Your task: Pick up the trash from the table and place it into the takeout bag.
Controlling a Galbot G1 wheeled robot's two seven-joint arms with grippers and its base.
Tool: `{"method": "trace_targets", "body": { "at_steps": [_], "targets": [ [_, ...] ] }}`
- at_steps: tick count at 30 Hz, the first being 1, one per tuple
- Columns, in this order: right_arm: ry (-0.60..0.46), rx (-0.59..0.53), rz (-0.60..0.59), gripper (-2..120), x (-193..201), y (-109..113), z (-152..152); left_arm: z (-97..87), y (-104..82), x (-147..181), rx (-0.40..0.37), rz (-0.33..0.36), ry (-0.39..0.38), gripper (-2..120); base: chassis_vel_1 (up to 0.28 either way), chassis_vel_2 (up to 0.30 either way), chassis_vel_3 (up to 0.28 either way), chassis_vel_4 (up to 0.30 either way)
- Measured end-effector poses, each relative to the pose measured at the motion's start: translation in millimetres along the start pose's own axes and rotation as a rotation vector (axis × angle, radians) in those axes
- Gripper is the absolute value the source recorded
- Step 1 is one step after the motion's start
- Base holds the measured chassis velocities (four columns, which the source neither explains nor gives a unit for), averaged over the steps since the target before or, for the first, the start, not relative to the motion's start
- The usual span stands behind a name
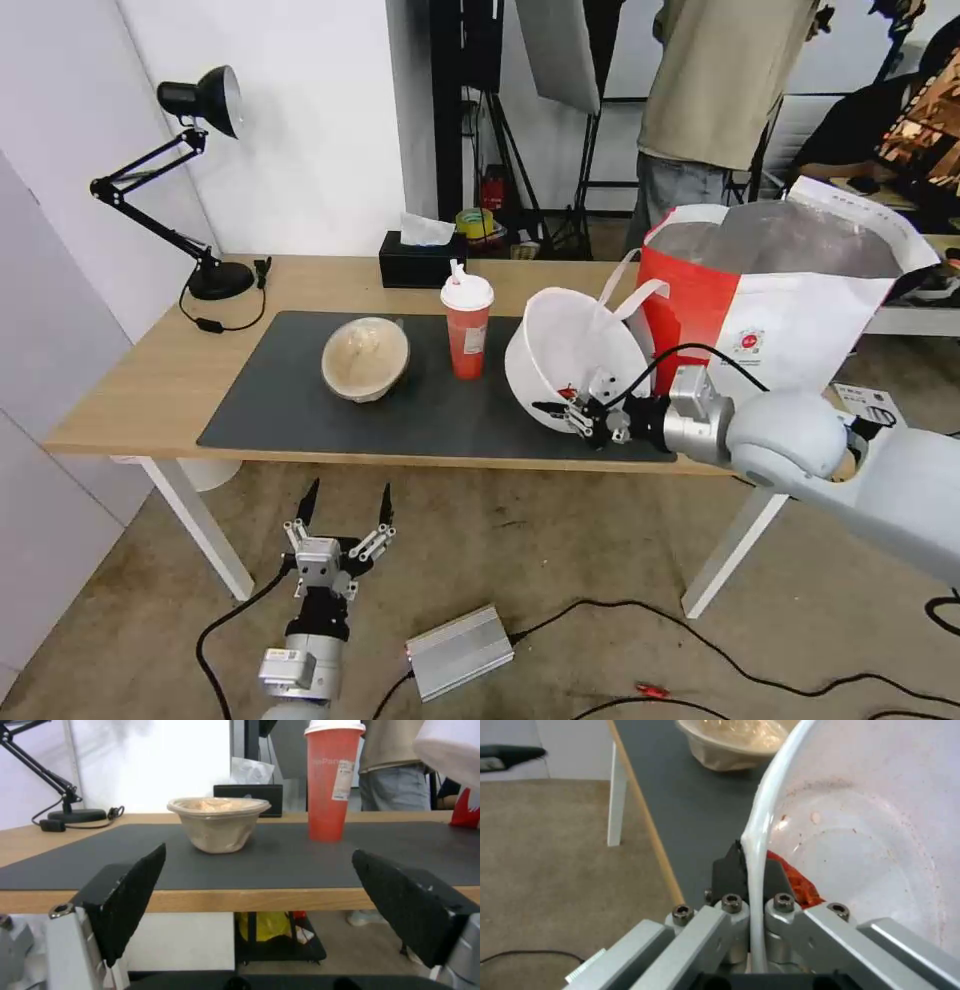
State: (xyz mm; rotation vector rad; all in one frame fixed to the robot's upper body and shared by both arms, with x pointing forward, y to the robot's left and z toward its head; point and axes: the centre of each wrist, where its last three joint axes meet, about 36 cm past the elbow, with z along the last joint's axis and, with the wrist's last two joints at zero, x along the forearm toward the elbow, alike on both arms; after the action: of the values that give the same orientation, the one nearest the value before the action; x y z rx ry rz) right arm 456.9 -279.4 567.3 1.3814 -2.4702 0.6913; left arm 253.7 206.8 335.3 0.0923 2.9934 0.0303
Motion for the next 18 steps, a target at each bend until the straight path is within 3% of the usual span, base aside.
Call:
{"method": "trace_targets", "body": {
  "at_steps": [10, 18],
  "targets": [
    [-0.038, 0.018, 0.003, 0, 27.5, 15.3, -15.3, 1.9, 0.2, -1.8, -0.001, 0.000, 0.000, 100, 0.000, 0.000, 0.000, 0.000],
    [-0.076, 0.078, 0.043, 0, 73.6, 27.7, -33.2, 9.0, -0.2, -4.3, 0.000, 0.004, 0.010, 100, 0.000, 0.000, 0.000, 0.000]
  ]
}}
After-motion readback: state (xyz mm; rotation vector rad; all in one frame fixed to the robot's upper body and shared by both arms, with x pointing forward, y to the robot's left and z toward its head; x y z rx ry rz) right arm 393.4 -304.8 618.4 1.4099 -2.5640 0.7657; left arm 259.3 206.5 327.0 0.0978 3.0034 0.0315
